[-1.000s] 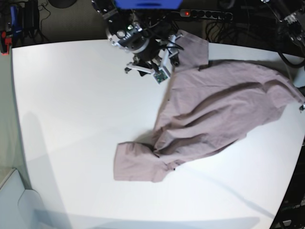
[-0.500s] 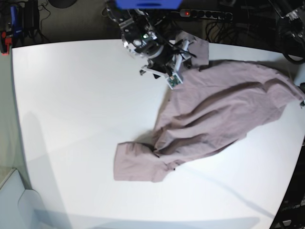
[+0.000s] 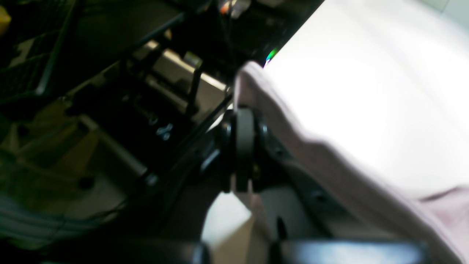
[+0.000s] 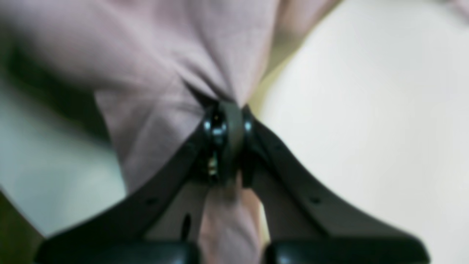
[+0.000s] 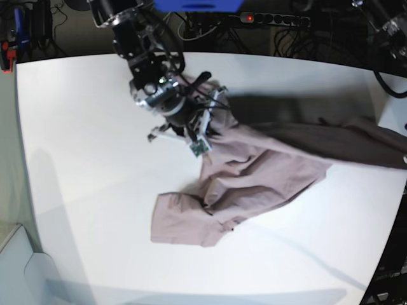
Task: Layout the t-shirt on the table in an organized manner, then fold the t-shirt properly
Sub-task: 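Grasp the shirt edge near the left gripper with the right gripper, then lift the shirt with both grippers and lay it flat across the table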
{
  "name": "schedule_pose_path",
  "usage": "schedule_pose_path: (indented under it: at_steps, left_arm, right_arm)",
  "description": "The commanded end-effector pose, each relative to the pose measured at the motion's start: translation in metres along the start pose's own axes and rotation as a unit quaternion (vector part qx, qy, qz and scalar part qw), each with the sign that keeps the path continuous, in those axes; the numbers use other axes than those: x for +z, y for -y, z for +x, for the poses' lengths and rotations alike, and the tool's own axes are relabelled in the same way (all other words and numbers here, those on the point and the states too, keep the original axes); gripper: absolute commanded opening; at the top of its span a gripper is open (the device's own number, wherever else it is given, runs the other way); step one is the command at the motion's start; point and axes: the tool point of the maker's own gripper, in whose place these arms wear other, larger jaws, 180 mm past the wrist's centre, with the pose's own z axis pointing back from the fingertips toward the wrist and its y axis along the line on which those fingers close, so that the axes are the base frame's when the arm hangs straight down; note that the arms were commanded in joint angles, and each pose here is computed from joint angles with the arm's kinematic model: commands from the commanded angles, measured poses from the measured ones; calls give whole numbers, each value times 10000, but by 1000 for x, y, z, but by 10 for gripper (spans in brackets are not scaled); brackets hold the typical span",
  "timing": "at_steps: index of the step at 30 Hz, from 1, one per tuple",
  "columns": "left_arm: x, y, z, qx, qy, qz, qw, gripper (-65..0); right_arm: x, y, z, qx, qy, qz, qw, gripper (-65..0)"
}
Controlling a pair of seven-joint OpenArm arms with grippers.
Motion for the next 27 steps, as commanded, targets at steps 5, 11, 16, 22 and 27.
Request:
schedule_pose_path:
  at_steps: [5,11,16,22,27]
  left_arm:
    - [-10,40,60,108,803,-445,9957,-648]
    - [-25,122,85,71,961,-1298,9868,-648]
    - [-50,177,108,166,913,-1760,9800,-648]
    - [-74,210,188,536,1202,-1962,9717,-648]
    - [-73,231,272,706,1749,-2112,9591,-648]
  right_arm:
    - [34,69,92,554,1046,-796,9898,-650]
    - [69,131,171,1078,1784,-1582,9652,-650]
    - [109,164,248,1489,2491,-2116,9333,-650]
    - [168,209,343,1784,3145,-2836,8882,-650]
    - [201,252,385,1873,3292,-3319,8639,-650]
